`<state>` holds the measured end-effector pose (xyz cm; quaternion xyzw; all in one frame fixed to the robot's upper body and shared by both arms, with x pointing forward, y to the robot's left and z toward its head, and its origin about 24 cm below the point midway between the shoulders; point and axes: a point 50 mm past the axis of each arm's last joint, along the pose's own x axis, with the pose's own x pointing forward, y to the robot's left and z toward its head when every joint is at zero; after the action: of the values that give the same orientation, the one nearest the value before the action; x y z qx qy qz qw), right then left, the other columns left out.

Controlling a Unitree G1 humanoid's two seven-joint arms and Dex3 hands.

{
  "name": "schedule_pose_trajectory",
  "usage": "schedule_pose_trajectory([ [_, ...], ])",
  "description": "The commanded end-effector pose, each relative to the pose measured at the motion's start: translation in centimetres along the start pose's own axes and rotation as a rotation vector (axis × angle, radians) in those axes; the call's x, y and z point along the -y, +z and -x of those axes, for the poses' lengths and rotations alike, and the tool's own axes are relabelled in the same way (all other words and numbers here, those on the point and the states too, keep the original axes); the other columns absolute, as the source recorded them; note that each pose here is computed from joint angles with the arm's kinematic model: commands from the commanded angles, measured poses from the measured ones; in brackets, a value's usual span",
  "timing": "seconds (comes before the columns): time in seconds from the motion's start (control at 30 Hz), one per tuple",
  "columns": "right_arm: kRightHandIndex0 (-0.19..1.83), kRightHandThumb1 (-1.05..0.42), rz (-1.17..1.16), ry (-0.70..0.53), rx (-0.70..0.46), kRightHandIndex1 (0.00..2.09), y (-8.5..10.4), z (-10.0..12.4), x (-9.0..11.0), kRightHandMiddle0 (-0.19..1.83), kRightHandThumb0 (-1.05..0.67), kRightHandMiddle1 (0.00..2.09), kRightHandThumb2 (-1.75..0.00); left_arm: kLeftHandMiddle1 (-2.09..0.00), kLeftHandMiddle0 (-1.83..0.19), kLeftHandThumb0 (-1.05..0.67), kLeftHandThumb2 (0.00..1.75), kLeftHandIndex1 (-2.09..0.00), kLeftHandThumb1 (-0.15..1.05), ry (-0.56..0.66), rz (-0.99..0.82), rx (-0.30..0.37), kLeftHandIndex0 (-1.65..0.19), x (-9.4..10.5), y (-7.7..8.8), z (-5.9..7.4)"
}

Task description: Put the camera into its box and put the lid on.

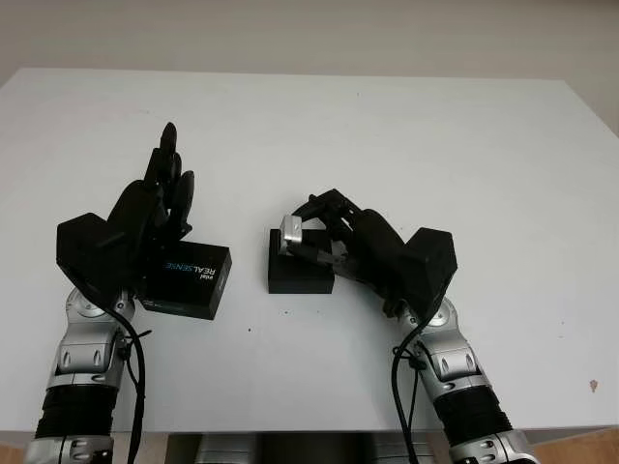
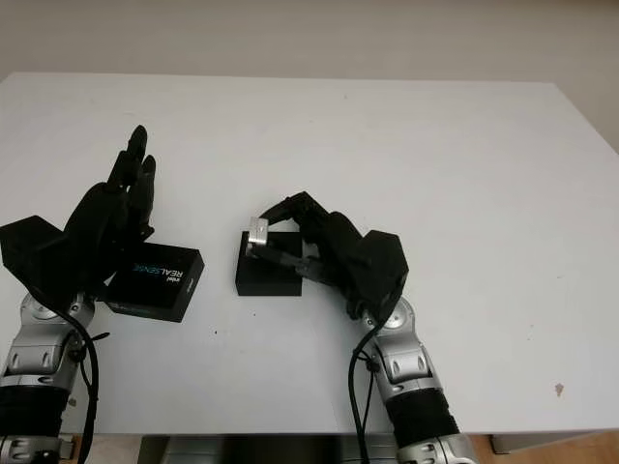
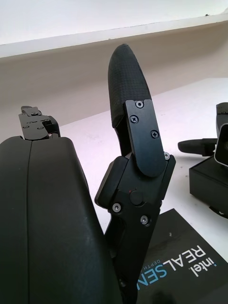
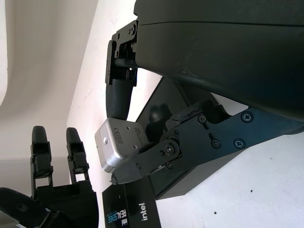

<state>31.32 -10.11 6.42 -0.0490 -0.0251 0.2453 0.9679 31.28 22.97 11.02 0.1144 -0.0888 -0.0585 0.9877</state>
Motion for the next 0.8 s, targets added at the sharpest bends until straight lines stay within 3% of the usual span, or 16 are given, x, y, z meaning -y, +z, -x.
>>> schedule_pose_trajectory([
  [0.0,0.06,-1.0,0.015,0.001,0.007,0.06,0.03,-0.02,0.14,0.25,-0.39,1.68,-0.05,0.0,0.19,-0.88,0.66,0.0,1.05,0.003,-0.006,0.014,0.19,-0.22,0.28,0.17],
  [0.7,0.07,-1.0,0.106,0.023,-0.031,0.06,-0.63,0.11,0.16,0.25,-0.45,1.7,-0.06,0.0,0.19,-0.89,0.64,0.0,1.05,0.005,0.001,0.001,0.19,-0.28,0.16,0.35],
  [0.77,0.03,-1.0,0.162,0.033,-0.038,0.04,-0.49,0.1,0.42,0.13,-0.49,1.57,-0.05,0.0,0.19,-0.89,0.65,0.0,1.05,0.004,-0.006,-0.001,0.19,-0.29,0.16,0.36],
])
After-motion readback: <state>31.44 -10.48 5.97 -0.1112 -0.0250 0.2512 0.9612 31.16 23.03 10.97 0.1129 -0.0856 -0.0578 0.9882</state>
